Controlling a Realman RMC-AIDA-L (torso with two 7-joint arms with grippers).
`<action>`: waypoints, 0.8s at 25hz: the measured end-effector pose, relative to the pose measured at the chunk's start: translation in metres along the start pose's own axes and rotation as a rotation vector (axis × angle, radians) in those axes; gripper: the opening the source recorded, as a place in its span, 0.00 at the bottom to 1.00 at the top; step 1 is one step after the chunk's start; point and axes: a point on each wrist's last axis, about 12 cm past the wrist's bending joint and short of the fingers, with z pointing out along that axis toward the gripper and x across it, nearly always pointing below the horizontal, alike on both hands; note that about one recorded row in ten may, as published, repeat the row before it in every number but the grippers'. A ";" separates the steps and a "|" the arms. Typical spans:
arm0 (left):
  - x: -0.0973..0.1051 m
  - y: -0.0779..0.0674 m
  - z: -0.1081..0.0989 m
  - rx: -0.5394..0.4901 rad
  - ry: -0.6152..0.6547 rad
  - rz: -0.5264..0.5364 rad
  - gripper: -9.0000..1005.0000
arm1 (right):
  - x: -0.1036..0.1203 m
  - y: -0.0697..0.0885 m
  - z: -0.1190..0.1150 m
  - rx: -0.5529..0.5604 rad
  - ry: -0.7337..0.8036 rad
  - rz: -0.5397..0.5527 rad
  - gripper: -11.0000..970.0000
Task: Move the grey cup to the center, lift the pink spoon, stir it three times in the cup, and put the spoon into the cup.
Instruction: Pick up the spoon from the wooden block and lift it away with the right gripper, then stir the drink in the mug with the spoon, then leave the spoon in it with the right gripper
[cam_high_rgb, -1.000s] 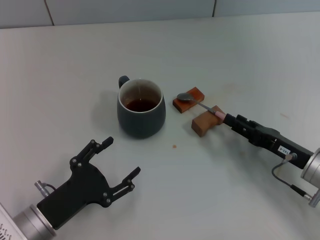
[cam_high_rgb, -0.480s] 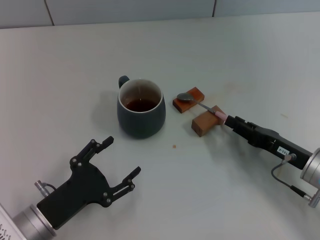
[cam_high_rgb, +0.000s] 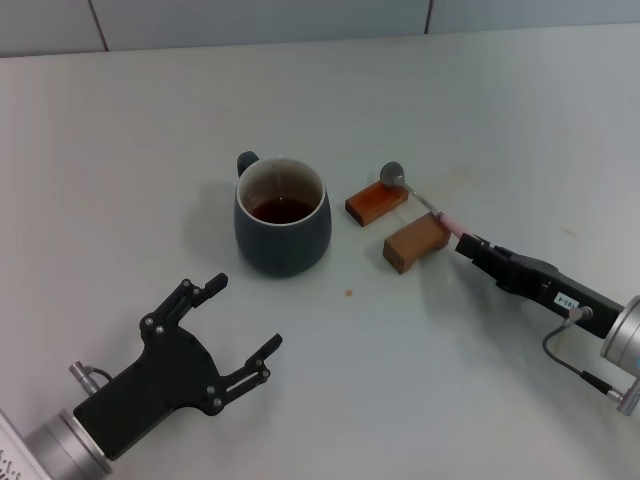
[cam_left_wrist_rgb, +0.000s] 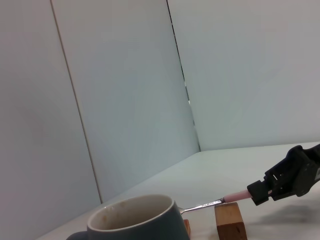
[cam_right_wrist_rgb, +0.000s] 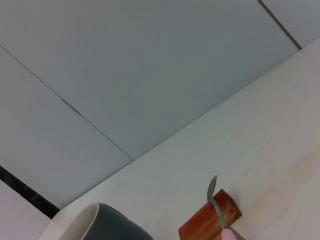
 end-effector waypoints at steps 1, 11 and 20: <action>0.000 0.000 0.000 0.000 0.000 0.000 0.84 | 0.000 0.000 -0.001 0.003 -0.005 0.003 0.18; 0.000 -0.001 -0.001 -0.002 0.002 -0.002 0.84 | 0.000 0.007 -0.013 -0.073 -0.062 -0.025 0.14; 0.001 0.000 -0.002 -0.012 0.006 0.034 0.84 | -0.026 0.020 -0.028 -0.246 -0.124 -0.165 0.14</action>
